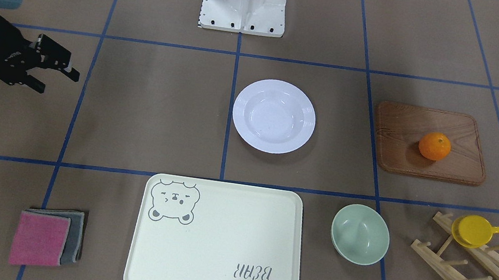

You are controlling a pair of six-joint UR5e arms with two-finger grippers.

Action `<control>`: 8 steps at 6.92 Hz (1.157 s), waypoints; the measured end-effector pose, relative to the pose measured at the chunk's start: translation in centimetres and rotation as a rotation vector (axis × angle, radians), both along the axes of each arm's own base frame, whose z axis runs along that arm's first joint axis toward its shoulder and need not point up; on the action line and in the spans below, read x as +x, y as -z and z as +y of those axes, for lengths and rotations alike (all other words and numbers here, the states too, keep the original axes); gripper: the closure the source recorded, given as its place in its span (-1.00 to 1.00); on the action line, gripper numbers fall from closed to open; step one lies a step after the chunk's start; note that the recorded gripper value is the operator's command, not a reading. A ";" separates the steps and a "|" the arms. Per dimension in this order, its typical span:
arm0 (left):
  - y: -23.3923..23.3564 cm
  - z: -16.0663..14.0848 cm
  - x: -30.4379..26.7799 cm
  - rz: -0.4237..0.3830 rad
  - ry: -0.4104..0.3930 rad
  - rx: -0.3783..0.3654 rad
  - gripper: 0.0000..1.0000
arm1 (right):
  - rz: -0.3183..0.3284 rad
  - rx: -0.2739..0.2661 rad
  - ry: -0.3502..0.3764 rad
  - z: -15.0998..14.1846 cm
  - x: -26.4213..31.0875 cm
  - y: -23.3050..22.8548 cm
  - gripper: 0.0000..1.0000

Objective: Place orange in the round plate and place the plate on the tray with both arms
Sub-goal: 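Move the left gripper over the orange while the right gripper approaches the white plate, then lower the left gripper and close it on the orange on the wooden board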

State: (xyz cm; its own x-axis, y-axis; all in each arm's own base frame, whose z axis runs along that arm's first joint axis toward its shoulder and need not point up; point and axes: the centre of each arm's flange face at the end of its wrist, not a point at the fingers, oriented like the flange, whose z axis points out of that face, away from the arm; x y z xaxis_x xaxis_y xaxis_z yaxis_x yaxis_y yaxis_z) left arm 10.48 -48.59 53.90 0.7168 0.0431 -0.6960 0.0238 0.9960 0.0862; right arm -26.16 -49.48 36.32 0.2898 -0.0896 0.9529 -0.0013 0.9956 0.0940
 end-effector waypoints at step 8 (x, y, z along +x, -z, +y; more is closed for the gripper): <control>0.3 0.7 11.6 0.055 0.078 -0.107 -0.96 | -0.187 -0.041 -0.114 6.6 -13.4 6.3 -1.00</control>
